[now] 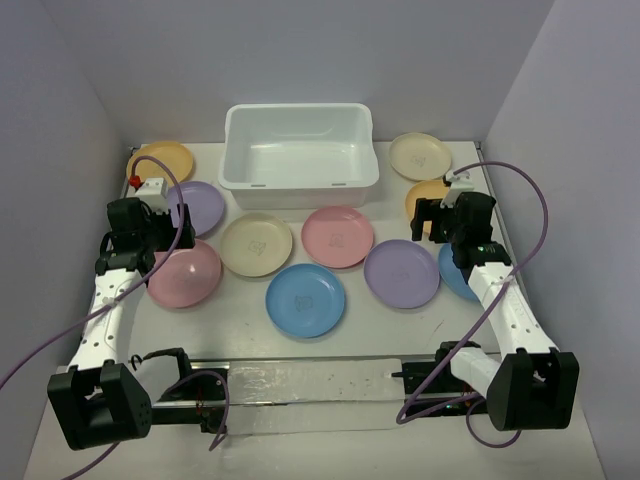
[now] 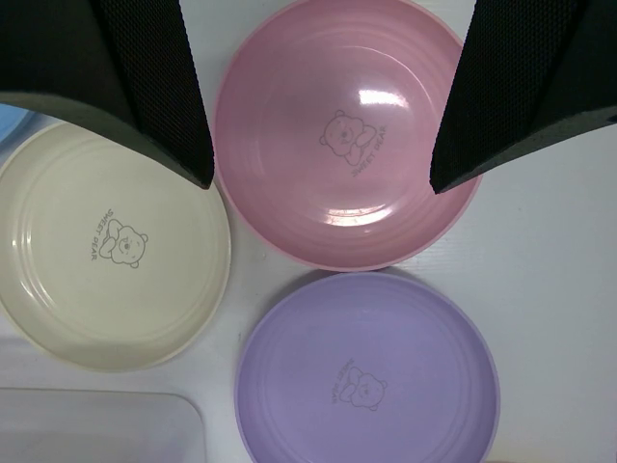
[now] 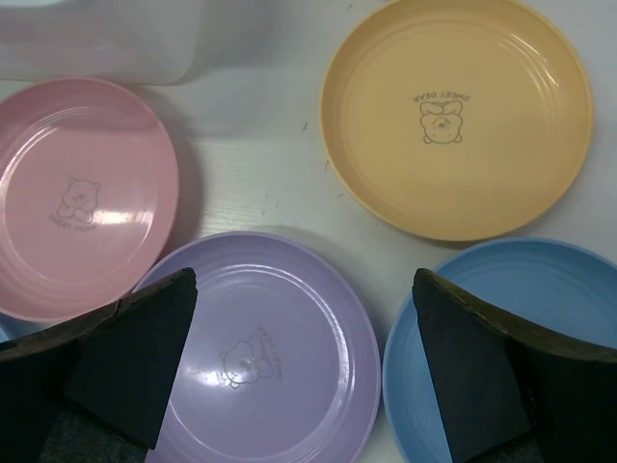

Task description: Place the plates into the plastic bin on the countertop

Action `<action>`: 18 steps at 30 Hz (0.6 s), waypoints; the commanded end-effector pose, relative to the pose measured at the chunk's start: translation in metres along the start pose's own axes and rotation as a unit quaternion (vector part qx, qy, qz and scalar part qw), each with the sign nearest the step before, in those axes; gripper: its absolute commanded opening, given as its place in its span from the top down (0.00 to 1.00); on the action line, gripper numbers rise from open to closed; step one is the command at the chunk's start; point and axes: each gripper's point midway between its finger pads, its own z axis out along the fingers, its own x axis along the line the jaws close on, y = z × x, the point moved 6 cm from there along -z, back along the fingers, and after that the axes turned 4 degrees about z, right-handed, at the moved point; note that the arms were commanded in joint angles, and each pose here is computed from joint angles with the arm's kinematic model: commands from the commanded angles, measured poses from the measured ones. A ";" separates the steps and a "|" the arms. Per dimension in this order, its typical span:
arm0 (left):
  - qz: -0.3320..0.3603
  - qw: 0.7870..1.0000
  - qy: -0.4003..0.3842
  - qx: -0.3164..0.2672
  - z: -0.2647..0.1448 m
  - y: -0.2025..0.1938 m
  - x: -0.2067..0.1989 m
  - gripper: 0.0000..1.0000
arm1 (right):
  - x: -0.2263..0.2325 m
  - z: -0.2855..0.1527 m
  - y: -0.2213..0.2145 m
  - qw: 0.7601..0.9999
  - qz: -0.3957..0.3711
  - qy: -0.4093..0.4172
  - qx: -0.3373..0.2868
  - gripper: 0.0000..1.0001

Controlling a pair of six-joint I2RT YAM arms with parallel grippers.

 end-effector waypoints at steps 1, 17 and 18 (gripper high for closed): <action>-0.006 0.999 0.020 -0.031 -0.004 0.019 0.007 0.01 | -0.002 0.000 0.024 1.000 0.009 -0.010 -0.022 0.00; -0.219 0.951 0.219 -0.011 0.066 0.096 0.120 0.03 | -0.028 0.014 0.026 0.998 0.050 -0.038 0.014 0.00; -0.232 0.943 0.237 0.004 0.077 0.096 0.127 0.03 | -0.028 0.014 0.026 0.998 0.055 -0.041 0.015 0.00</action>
